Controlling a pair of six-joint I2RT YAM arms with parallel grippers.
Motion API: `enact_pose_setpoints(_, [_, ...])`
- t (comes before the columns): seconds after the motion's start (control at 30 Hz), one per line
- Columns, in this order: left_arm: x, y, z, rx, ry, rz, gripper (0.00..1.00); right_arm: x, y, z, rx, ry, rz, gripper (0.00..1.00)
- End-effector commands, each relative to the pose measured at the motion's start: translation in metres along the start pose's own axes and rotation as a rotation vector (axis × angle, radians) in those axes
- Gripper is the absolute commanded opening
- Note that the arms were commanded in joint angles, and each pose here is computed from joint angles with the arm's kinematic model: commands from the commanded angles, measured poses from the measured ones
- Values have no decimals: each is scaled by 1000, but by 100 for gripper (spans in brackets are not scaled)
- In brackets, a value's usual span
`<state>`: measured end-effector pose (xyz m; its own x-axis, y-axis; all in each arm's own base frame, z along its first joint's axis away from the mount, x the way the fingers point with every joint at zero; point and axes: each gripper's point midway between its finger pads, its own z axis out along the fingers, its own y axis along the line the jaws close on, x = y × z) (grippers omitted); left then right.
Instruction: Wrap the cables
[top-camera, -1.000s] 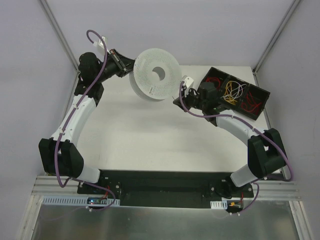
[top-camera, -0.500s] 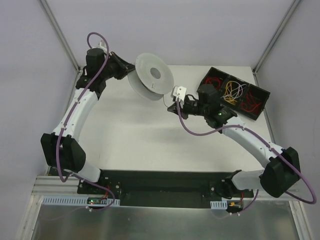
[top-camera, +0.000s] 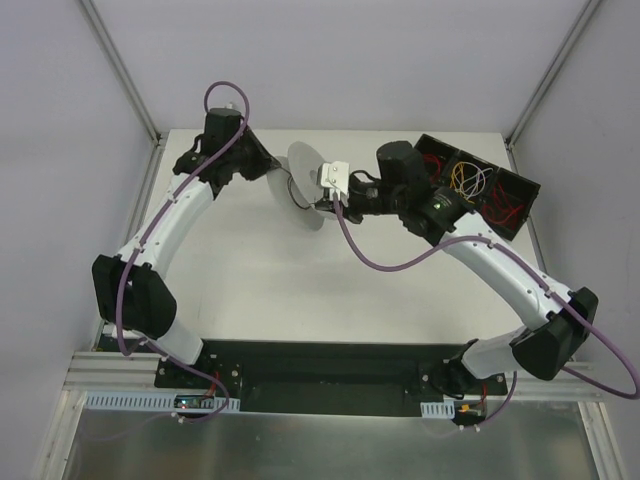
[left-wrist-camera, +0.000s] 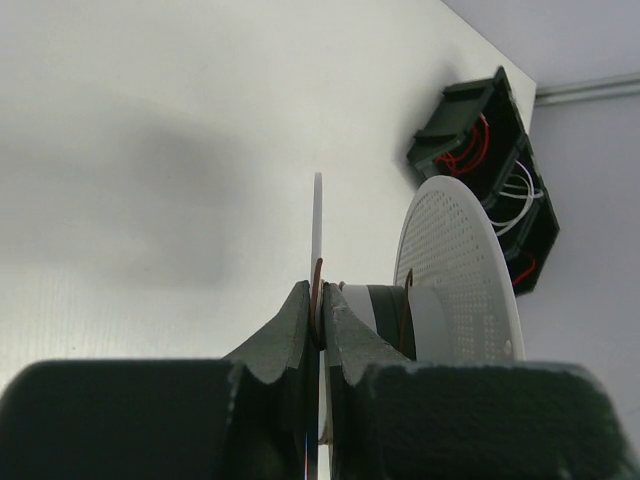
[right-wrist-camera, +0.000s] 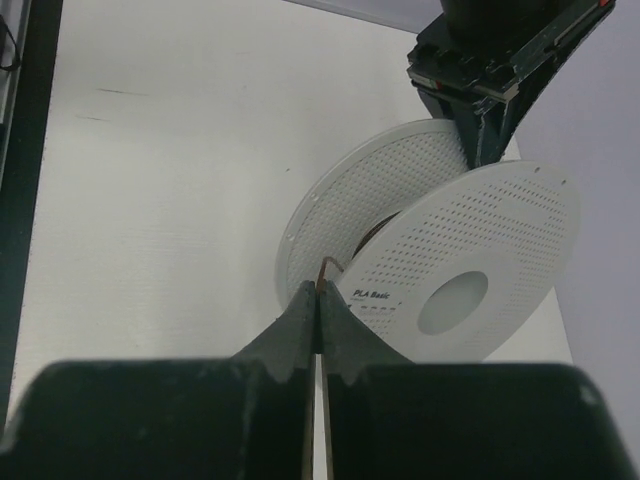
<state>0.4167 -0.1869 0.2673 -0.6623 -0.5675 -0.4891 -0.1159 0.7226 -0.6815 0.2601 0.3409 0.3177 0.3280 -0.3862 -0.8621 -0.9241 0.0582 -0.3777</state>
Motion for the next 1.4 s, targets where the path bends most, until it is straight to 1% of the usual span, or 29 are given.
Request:
enact_pose_setpoints(0.0, [-26, 5, -1, -27, -80, -41, 0, -24, 20, -13, -73, -71, -16, 0])
enact_pose_setpoints(0.1, [-30, 5, 0, -35, -96, 9, 0, -26, 31, -15, -96, -84, -42, 0])
enact_pose_setpoints(0.27, [-20, 3, 2, -57, -98, 89, 0, -32, 29, -12, -91, -92, -76, 0])
enact_pose_setpoints(0.4, [-12, 20, 7, -126, -80, 74, 0, -44, 24, -9, -78, -114, -92, 0])
enact_pose_setpoints(0.43, [-14, 28, 8, -163, -97, 73, 0, -47, 22, -8, -70, -121, -82, 0])
enact_pose_setpoints(0.53, [-11, 33, 9, -184, -91, 56, 0, -46, 7, 3, -14, -109, -51, 0])
enact_pose_setpoints(0.6, [-8, 30, 10, -174, -80, 63, 0, -40, -6, 13, 44, -87, -44, 0])
enact_pose_setpoints(0.77, [1, 17, 8, -144, -69, 139, 0, -29, -42, 33, 175, -37, -22, 0])
enact_pose_setpoints(0.83, [7, 13, 6, -130, -59, 194, 0, -26, -53, 36, 215, -26, -36, 0])
enact_pose_setpoints(1.07, [15, 5, -2, -47, -108, 380, 0, -20, -79, 36, 264, -9, -52, 0])
enact_pose_setpoints(1.23, [15, 2, -7, 27, -192, 519, 0, -11, -80, 28, 243, 6, -16, 0])
enact_pose_setpoints(1.33, [14, -4, -10, 61, -261, 648, 0, -2, -67, 26, 179, 30, 45, 0])
enact_pose_setpoints(1.37, [9, -12, -12, 79, -300, 693, 0, 0, -63, 24, 162, 35, 75, 0])
